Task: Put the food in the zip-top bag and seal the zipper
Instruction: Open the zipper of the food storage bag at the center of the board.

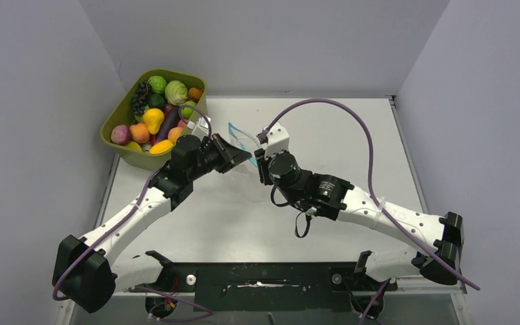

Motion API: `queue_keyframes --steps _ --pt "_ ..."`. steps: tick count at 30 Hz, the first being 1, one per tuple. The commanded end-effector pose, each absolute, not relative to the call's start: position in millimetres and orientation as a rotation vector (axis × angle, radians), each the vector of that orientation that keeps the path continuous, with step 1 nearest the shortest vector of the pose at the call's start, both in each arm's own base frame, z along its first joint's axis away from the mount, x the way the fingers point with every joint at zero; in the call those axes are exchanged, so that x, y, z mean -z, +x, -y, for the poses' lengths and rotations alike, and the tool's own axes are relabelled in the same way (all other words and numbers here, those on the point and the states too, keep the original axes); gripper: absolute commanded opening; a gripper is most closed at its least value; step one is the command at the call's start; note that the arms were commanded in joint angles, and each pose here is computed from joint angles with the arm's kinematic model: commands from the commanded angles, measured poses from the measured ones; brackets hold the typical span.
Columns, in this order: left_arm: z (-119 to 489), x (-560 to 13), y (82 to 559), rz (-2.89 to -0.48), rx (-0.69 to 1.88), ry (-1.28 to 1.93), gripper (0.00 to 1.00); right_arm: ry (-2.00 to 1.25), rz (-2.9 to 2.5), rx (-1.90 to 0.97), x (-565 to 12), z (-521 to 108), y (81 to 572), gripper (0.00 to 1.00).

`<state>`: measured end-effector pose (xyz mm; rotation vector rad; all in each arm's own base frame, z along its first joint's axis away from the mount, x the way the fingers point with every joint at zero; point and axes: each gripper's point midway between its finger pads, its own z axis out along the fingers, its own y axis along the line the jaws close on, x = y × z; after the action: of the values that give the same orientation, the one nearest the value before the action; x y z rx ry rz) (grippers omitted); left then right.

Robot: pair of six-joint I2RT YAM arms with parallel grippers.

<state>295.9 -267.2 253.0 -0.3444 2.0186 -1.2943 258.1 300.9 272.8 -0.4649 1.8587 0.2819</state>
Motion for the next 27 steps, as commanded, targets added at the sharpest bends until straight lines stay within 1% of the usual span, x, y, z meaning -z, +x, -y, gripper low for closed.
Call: queue_keyframes --steps 1,14,20,23,27 --pt "270.0 -283.1 289.1 -1.911 1.379 -0.252 0.0 -0.286 -1.895 -0.31 -297.4 -279.8 266.2 0.28" --pt "270.2 -279.5 285.0 -1.935 1.372 -0.23 0.0 -0.281 -1.981 -0.433 -275.6 -288.5 278.2 0.31" --pt "272.5 -277.8 285.4 -1.948 1.372 -0.219 0.0 -0.252 -1.964 -0.483 -286.2 -289.6 275.9 0.31" --pt "273.4 -281.6 285.5 -1.937 1.383 -0.212 0.0 -0.25 -1.949 -0.513 -293.6 -292.1 274.7 0.33" --pt "274.5 -288.1 283.9 -1.919 1.4 -0.194 0.0 -0.252 -1.975 -0.463 -282.9 -290.8 279.0 0.36"
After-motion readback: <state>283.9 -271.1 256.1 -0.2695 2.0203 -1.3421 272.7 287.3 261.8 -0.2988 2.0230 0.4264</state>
